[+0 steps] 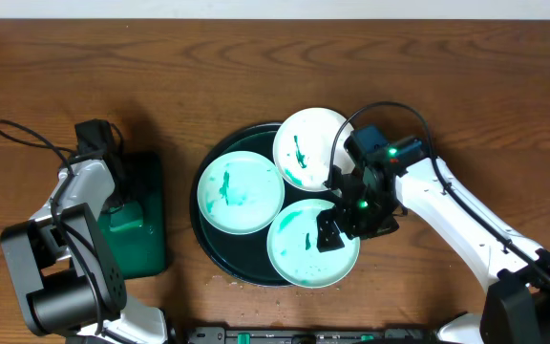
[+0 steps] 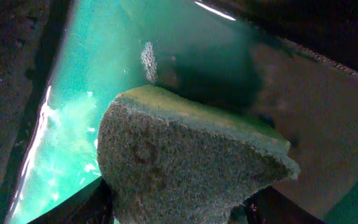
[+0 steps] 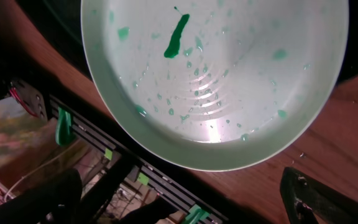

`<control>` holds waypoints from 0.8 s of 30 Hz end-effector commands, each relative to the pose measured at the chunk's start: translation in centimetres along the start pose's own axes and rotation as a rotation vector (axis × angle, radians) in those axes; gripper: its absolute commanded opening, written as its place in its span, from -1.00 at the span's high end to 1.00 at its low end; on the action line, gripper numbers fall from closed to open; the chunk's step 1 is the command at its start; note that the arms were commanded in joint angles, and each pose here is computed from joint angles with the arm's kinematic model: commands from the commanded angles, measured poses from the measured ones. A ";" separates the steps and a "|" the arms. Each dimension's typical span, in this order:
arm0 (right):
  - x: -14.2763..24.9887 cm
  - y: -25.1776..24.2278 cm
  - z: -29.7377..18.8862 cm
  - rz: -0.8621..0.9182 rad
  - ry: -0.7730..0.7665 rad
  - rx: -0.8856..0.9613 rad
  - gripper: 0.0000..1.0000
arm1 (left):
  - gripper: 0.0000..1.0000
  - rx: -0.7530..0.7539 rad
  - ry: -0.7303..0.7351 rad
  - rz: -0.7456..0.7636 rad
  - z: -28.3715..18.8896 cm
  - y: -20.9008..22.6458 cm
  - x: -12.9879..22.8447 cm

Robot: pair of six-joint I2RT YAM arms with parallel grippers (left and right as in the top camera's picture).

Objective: Clean dirty plates on tray and stack at the side

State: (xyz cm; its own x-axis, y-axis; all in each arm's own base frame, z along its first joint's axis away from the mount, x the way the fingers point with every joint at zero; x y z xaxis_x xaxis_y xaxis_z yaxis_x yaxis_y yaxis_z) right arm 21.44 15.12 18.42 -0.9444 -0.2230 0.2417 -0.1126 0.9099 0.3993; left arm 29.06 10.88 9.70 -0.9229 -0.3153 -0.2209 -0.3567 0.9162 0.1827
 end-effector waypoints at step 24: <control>0.3 0.2 0.2 0.024 0.013 -0.004 -0.99 | -0.44 0.021 -0.147 -0.024 -5.7 0.4 -0.1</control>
State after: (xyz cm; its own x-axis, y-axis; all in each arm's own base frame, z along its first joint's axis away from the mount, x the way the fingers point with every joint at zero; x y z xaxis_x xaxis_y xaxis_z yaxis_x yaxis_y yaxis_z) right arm 21.38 15.09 18.43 -0.9454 -0.2036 0.2546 -0.0913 0.9151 0.3928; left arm 28.28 10.03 15.64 -0.8801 -0.2866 -0.3784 -0.3684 0.9151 0.1637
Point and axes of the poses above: each gripper's point midway between its finger pads, its own z axis out along the fingers, its own y axis along the line the jaws close on, x = y × z, the point moved 10 cm from there along -z, back along the fingers, and after that the axes turned 12 degrees about z, right-handed, at the moved point
